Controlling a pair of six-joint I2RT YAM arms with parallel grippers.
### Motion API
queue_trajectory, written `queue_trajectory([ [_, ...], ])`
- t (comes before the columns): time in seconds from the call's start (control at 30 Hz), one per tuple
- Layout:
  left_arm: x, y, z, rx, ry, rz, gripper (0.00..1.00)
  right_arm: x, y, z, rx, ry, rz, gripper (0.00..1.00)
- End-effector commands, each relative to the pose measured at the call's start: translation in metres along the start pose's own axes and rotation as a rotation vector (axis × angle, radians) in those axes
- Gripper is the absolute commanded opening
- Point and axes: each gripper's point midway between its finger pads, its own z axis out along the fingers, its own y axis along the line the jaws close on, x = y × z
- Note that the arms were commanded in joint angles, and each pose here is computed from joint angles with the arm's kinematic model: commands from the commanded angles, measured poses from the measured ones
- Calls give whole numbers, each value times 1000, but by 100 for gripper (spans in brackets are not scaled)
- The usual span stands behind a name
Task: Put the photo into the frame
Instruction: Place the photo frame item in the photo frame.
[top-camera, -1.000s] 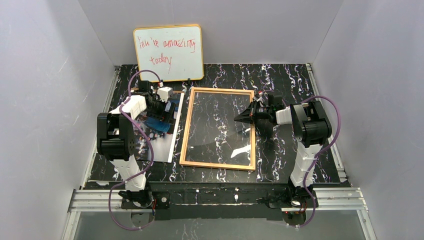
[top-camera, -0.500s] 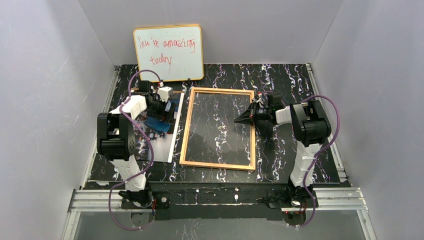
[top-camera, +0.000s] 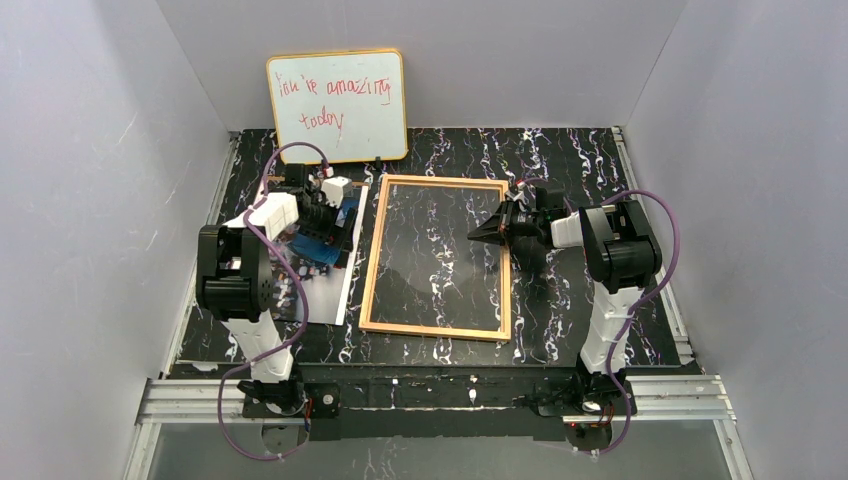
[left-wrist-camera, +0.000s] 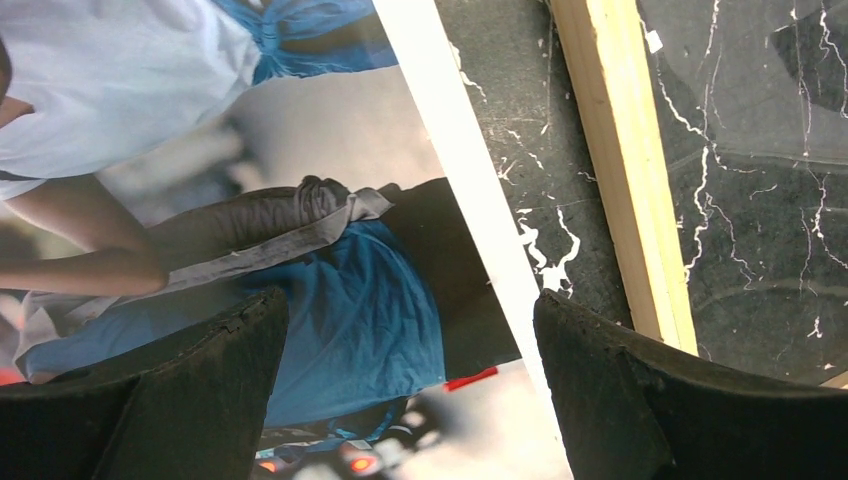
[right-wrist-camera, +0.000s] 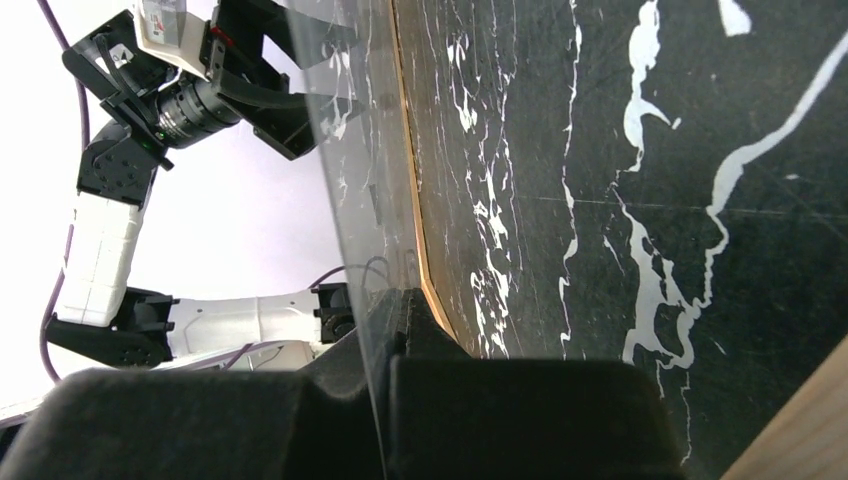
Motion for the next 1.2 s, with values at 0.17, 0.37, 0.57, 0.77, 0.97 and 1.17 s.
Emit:
queue_trajectory([
  [0.17,1,-4,-4,-6,1,15,91,-8,15,-1,-43,-15,-44,1],
  [0.37,1,-4,-6,-9,-1,18,91,-7,6,-1,-32,-7,-11,1],
  [0.57,1,-3,-5,-11,0,19,91,-10,3,-2,-25,-10,1,1],
  [0.77,1,-4,-6,-11,-1,19,91,-10,-5,-4,-15,-17,21,1],
  [0.97,1,-4,-5,-11,1,19,91,-14,-4,-3,-21,-26,17,1],
  [1.17,4,-9,-2,2,13,22,91,-18,-2,-3,-24,-39,4,1],
])
